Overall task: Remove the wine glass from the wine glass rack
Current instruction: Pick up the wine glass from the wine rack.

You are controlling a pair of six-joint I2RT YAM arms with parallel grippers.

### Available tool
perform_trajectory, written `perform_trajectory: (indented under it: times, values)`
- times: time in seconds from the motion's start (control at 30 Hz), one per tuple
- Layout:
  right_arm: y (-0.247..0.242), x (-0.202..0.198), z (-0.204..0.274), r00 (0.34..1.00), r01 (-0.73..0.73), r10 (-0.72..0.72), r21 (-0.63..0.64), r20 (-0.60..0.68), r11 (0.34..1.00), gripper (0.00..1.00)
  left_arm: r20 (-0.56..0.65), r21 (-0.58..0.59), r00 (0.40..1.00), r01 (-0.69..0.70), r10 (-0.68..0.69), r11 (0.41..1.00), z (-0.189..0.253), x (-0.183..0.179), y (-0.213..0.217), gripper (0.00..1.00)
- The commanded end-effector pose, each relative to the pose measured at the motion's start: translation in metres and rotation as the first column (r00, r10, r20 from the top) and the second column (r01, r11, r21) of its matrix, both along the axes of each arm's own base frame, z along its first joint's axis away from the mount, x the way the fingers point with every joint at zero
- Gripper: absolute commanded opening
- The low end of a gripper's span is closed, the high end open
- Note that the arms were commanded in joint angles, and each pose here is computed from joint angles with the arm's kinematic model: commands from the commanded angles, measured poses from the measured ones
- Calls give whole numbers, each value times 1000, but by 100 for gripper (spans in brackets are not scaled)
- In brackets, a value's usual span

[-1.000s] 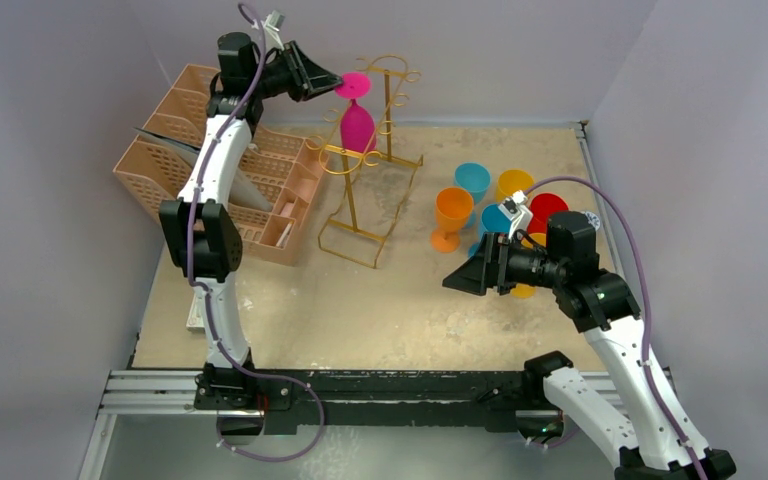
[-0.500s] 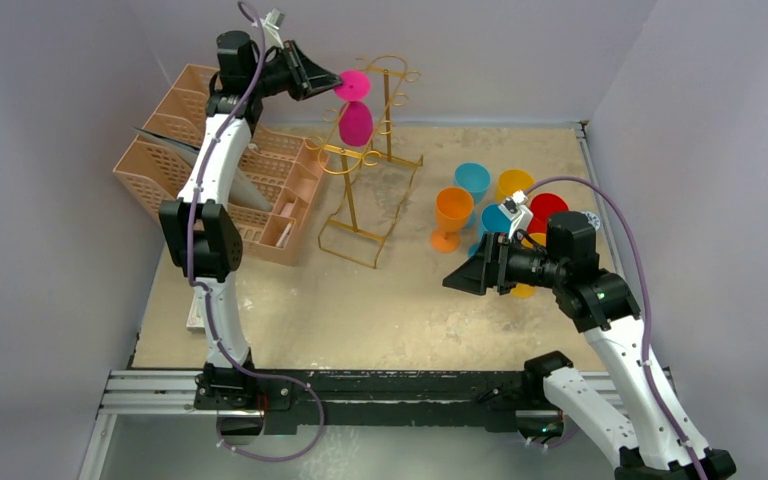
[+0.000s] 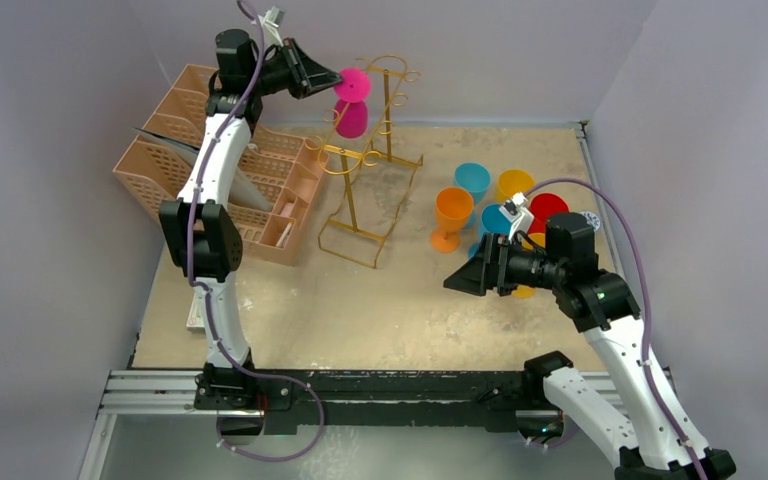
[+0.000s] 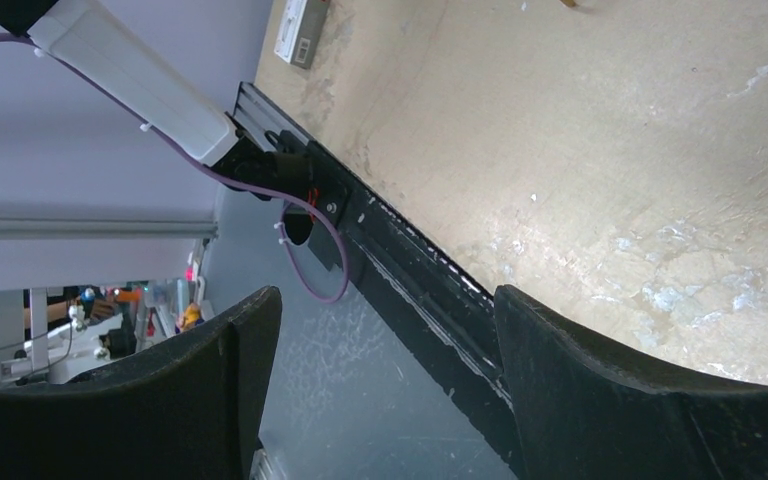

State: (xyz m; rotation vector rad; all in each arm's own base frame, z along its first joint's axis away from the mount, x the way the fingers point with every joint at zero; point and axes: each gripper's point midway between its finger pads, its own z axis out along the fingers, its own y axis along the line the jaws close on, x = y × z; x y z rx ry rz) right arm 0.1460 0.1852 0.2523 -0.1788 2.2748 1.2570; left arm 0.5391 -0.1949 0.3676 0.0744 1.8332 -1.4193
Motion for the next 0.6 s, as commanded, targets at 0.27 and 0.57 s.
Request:
perform_trajectory:
  times: [0.27,0.57]
  values:
    - [-3,0,5,1000,11,-11,-12,16,1000,80,82,-133,997,12,-2,991,51,-4,9,0]
    - [-1,3,6,1000,18,-18,-4,4,1000,80,62,-139,998,-12,21,990,48,-2,18,0]
